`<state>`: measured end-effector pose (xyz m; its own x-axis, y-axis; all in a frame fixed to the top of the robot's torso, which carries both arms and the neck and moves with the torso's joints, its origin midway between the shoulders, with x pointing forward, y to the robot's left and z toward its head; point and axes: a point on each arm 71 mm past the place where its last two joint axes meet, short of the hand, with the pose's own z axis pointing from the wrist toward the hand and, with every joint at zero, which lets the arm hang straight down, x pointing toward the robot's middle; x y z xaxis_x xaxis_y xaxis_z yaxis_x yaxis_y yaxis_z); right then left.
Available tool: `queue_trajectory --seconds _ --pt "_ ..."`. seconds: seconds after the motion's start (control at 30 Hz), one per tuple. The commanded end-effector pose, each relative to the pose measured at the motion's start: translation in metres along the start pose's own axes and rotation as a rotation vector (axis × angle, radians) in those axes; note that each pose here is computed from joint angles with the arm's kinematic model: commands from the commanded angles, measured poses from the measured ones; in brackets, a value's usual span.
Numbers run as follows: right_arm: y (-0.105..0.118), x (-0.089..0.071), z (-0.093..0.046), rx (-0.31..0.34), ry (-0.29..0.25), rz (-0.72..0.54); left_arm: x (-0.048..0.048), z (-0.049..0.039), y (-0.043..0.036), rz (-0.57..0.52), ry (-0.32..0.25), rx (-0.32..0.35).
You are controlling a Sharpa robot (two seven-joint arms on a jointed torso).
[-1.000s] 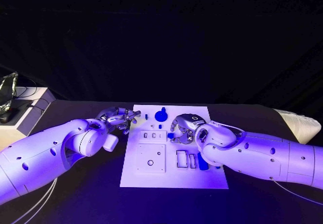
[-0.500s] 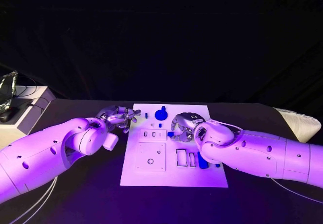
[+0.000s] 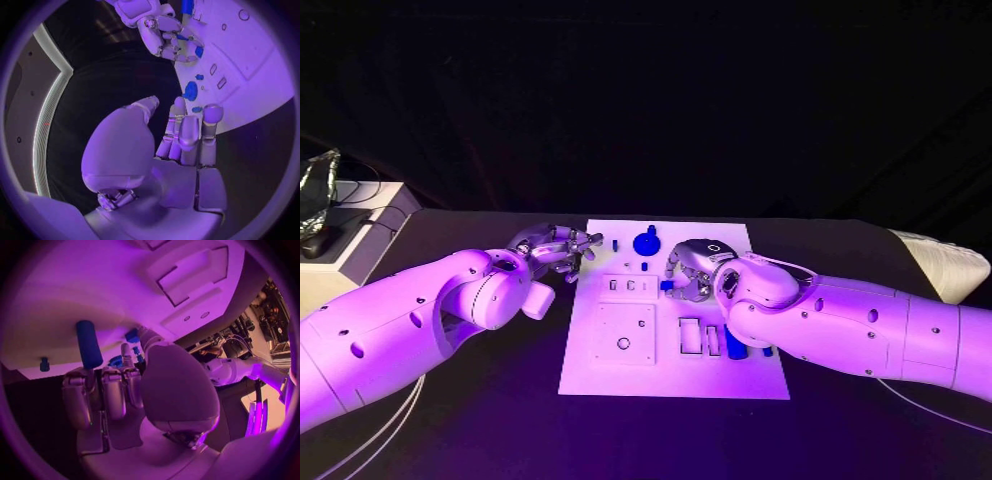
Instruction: Assemble the parts on the task board
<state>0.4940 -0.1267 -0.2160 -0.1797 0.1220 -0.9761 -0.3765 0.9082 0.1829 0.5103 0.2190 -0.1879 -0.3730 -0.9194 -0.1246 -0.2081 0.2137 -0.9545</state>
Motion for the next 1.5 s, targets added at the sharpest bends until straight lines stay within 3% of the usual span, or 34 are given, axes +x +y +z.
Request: queue_trajectory --seconds 0.03,0.47,0.9,1.23,1.5 --pt "0.001 0.009 -0.001 -0.009 0.055 -0.014 0.0022 0.0003 -0.0017 0.005 0.017 0.016" --pt "0.001 0.011 -0.002 -0.016 0.086 -0.024 0.0020 0.0011 -0.0012 0.004 0.016 0.015" --pt "0.003 0.006 -0.003 -0.040 0.023 -0.002 0.0018 0.0012 -0.0009 0.004 0.016 0.015" --pt "0.009 0.007 -0.003 -0.046 0.039 -0.035 0.0019 0.0012 -0.0007 0.004 0.017 0.015" --pt "0.014 0.002 -0.006 -0.059 0.018 -0.042 0.0024 0.0013 -0.0007 0.015 0.020 0.018"
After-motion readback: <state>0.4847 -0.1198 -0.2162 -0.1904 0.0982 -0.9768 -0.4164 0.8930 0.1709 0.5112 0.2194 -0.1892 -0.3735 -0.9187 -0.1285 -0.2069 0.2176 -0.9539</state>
